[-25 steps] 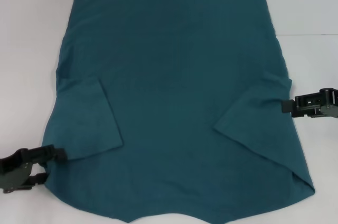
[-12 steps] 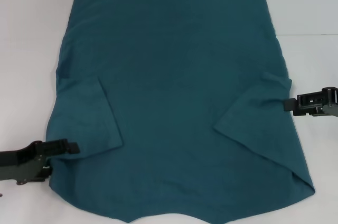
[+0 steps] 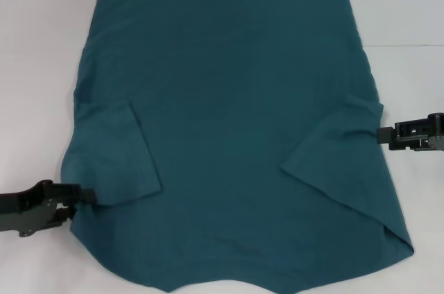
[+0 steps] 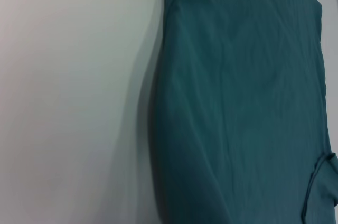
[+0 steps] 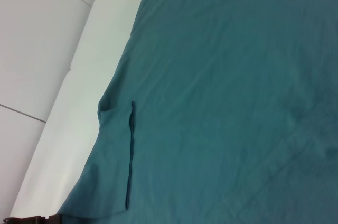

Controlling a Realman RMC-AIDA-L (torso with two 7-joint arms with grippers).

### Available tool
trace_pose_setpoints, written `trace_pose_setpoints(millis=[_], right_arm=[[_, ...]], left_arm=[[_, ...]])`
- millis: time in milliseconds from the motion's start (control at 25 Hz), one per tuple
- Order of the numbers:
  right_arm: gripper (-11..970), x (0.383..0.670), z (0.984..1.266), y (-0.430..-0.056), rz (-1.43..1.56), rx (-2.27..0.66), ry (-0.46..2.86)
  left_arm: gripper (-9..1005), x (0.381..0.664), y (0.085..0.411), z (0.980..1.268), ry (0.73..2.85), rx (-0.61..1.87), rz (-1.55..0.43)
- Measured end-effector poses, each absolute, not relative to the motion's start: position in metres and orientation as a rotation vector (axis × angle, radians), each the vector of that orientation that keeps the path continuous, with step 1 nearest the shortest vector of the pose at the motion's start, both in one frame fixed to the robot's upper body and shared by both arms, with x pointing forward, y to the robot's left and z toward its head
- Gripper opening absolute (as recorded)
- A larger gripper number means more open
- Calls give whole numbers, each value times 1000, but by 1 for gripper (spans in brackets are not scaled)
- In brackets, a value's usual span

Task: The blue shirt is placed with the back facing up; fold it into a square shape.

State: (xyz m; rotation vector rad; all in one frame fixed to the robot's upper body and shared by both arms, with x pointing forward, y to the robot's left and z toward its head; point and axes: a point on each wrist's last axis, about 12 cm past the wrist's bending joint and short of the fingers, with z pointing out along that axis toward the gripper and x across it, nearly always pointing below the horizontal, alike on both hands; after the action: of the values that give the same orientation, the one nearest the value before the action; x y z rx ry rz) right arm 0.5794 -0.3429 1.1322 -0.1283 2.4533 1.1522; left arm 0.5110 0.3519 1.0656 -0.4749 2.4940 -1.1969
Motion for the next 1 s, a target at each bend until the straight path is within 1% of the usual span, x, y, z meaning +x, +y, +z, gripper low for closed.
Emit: trace_pose_setpoints(millis=[200,400,520,640,840,1000], right_arm=[[504,581,1133,-347,1146,-91,2427],[504,580,1129,-352,1130,-34,2414],[504,581,1127,-354,1096,-46,2444],[504,579,1129,-358,1087,-73,2471],[503,570,1140,-371,1070,-163,2568],[502,561,1144,-383,996,-201,2676]], left_arm=[[497,512,351,1066,2495,-455,-1196],[258,512,351,1066,2489,-443,-1200],[156,511,350,1067,2484,-427,-1208],[55,512,348,1072,2441,-379,-1259],[2,513,348,1077,2406,-356,-1285],[2,514,349,1078,2402,-359,-1279]])
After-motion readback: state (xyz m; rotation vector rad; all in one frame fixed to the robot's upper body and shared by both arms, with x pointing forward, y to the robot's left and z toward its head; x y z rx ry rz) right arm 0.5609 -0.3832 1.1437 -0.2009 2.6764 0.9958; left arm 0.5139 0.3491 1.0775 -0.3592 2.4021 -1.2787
